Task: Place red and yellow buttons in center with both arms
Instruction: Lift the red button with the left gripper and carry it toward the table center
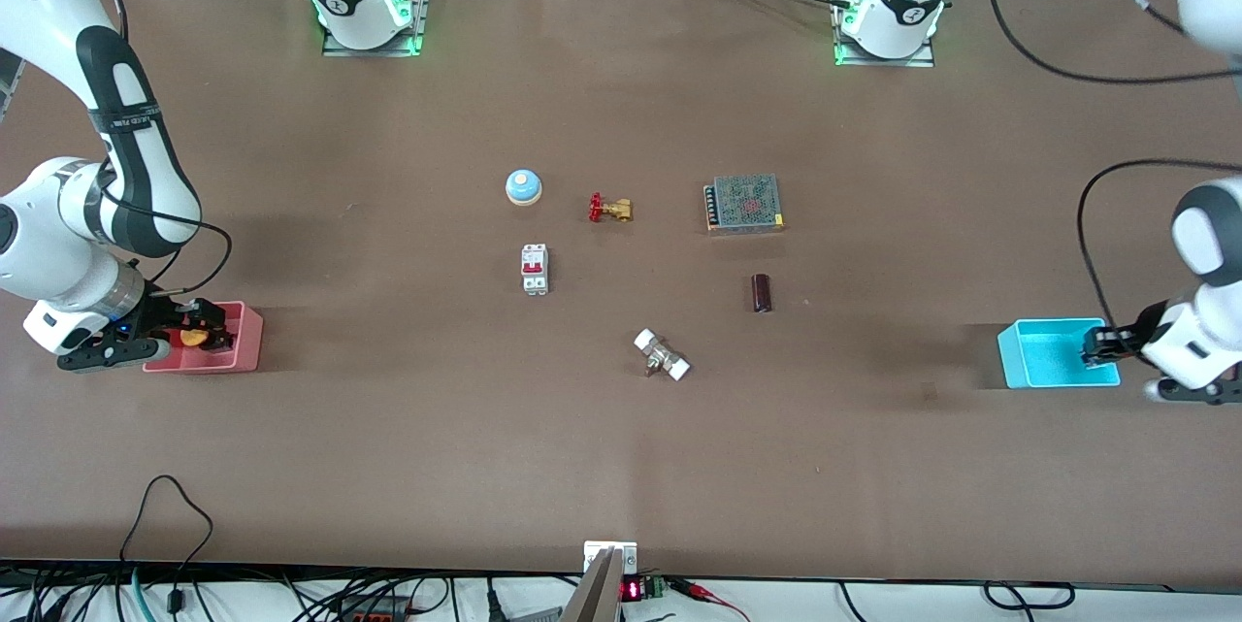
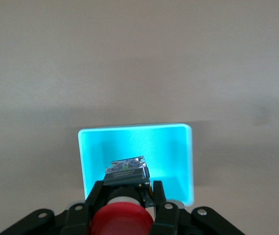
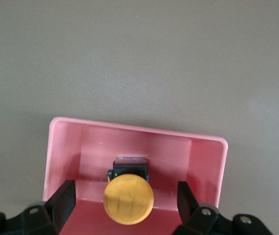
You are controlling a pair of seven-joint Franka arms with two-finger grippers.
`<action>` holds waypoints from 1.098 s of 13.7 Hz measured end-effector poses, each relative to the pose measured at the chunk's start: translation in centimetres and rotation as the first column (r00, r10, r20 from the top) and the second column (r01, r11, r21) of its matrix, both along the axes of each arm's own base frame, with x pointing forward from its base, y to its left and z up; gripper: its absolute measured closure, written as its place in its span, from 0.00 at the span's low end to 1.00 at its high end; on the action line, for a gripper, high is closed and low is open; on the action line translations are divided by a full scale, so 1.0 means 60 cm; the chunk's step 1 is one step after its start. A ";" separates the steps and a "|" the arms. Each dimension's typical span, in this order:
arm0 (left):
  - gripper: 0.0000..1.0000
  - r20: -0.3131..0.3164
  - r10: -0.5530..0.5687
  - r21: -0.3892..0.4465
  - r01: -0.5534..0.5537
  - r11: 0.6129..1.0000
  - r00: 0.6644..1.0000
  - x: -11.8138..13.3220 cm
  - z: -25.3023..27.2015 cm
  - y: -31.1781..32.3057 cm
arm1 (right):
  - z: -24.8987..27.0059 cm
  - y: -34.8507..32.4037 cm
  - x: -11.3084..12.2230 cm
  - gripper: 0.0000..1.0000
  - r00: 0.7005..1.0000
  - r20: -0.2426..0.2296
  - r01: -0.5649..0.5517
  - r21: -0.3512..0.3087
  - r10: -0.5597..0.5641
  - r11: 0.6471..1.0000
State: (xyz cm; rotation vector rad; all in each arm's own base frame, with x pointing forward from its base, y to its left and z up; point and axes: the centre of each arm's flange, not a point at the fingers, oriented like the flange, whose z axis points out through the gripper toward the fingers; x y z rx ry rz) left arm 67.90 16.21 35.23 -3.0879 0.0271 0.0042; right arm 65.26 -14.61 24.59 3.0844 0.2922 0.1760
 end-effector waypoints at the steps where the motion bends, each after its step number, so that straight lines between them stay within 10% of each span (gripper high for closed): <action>1: 0.56 -0.020 -0.003 -0.024 0.002 1.000 1.000 -0.007 0.030 -0.024 | 0.002 0.000 0.002 0.07 1.000 0.003 0.000 -0.001 0.000 1.000; 8: 0.56 -0.228 -0.007 -0.176 -0.034 0.984 0.974 -0.047 -0.058 -0.263 | -0.004 -0.001 0.005 0.07 1.000 0.001 -0.003 0.000 0.003 1.000; 15: 0.56 -0.160 -0.022 -0.181 -0.008 0.983 0.987 -0.072 -0.203 -0.336 | -0.008 -0.001 0.006 0.26 1.000 -0.001 -0.021 -0.002 0.021 1.000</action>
